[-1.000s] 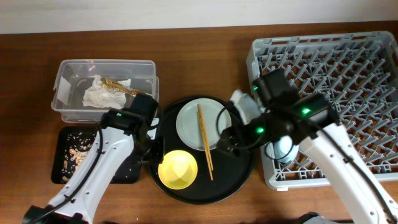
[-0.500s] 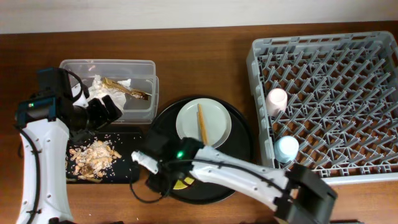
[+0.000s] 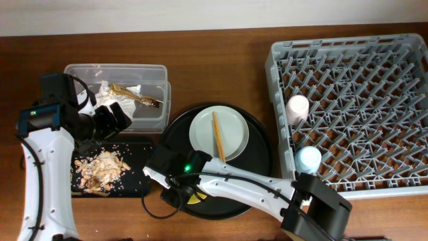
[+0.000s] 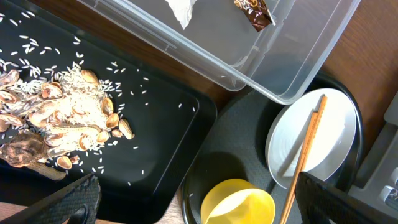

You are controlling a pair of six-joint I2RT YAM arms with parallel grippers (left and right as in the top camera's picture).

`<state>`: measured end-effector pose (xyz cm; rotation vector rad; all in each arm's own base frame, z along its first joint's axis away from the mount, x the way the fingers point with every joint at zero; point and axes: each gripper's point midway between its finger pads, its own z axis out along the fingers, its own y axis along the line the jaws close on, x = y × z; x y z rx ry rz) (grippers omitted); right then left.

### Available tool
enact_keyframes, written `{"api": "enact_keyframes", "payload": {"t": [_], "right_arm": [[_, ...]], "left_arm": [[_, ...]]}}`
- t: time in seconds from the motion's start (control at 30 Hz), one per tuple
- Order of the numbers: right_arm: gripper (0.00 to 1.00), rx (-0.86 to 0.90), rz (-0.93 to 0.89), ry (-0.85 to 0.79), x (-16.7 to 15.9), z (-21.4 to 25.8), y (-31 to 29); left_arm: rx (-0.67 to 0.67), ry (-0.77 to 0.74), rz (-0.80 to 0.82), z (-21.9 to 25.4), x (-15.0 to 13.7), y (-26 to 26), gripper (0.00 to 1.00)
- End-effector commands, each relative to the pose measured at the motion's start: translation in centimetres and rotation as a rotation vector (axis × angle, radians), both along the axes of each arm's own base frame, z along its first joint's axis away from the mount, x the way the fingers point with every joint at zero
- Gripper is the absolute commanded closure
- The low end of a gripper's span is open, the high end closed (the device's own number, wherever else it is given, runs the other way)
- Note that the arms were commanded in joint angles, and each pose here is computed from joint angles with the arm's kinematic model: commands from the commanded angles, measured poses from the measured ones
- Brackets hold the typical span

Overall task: Sort waste into correct bins and load items into the dishwasher rack
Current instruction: 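Reach the right gripper to the yellow bowl on the round tray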

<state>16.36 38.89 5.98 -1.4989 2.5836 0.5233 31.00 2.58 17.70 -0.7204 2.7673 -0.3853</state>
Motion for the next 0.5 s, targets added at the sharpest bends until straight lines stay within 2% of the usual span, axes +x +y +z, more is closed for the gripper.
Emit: {"api": "enact_keyframes", "payload": {"t": [0.0, 0.37, 0.43, 0.47], "right_arm": [[0.59, -0.028, -0.014, -0.033, 0.6, -0.7, -0.3], [0.60, -0.068, -0.014, -0.015, 0.6, -2.8, -0.5], [0.65, -0.073, -0.014, -0.013, 0.5, -2.8, -0.6], [0.71, -0.073, -0.014, -0.012, 0.5, -2.8, -0.6]], "left_arm": [[-0.006, -0.020, -0.001, 0.6, 0.2, -0.1, 0.01], [-0.006, -0.020, -0.001, 0.6, 0.2, -0.1, 0.01], [-0.006, -0.020, -0.001, 0.6, 0.2, -0.1, 0.01], [-0.006, -0.020, -0.001, 0.6, 0.2, -0.1, 0.01]]}}
